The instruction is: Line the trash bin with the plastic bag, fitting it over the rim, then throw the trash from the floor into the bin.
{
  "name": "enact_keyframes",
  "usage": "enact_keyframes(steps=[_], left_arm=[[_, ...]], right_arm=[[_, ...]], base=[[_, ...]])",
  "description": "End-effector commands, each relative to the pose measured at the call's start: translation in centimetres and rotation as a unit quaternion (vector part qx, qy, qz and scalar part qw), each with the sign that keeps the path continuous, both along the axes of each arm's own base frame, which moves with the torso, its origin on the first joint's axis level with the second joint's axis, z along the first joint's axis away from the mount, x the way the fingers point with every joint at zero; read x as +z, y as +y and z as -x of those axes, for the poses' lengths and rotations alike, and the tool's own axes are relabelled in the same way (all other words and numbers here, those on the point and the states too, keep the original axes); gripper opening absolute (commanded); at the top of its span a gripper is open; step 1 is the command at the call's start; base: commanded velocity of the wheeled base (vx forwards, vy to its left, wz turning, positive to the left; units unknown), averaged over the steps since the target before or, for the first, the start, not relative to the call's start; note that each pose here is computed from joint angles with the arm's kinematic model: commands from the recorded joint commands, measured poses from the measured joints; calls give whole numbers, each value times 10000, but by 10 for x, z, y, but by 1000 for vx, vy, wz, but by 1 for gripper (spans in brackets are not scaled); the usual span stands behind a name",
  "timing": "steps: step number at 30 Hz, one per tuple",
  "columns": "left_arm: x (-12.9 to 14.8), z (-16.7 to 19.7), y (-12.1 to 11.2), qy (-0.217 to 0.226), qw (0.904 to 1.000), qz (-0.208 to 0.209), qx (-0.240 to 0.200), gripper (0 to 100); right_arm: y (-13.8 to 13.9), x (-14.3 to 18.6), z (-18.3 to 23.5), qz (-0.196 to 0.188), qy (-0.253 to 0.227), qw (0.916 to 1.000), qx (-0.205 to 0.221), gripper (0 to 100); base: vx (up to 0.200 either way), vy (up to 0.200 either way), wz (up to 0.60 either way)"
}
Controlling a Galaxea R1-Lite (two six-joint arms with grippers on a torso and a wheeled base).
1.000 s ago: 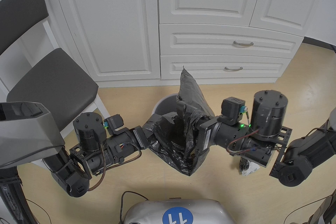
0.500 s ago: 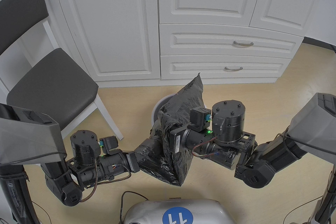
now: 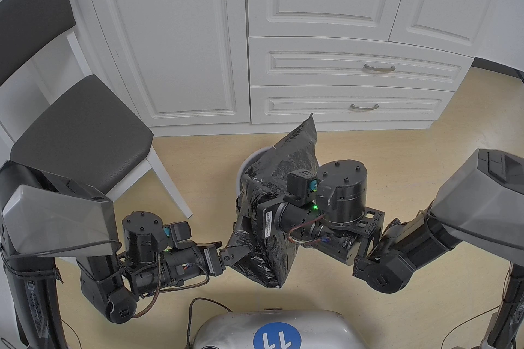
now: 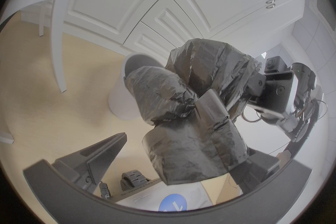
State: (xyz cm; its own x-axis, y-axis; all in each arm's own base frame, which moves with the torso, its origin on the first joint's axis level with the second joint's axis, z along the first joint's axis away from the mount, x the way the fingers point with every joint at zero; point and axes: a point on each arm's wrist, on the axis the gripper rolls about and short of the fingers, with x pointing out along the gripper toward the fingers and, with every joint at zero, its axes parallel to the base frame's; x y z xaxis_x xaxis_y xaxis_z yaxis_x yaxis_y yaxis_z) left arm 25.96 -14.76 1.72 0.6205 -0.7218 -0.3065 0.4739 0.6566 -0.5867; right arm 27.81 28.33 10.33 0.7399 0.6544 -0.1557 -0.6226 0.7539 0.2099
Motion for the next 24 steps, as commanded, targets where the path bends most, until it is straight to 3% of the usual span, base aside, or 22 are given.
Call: enact_keyframes(steps=[1, 7, 24], left_arm=[[1, 4, 6, 21, 10000, -45, 11, 100], [-3, 9, 8, 15, 9995, -176, -255, 100], [3, 5, 1, -165, 9993, -98, -324, 100]], right_arm=[[0, -1, -4, -17, -8, 10000, -29, 0], [1, 0, -3, -73, 31, 10000, -32, 0], [11, -3, -6, -269, 145, 9995, -19, 0]], base=[[0, 0, 0], [0, 0, 0], [0, 0, 0]])
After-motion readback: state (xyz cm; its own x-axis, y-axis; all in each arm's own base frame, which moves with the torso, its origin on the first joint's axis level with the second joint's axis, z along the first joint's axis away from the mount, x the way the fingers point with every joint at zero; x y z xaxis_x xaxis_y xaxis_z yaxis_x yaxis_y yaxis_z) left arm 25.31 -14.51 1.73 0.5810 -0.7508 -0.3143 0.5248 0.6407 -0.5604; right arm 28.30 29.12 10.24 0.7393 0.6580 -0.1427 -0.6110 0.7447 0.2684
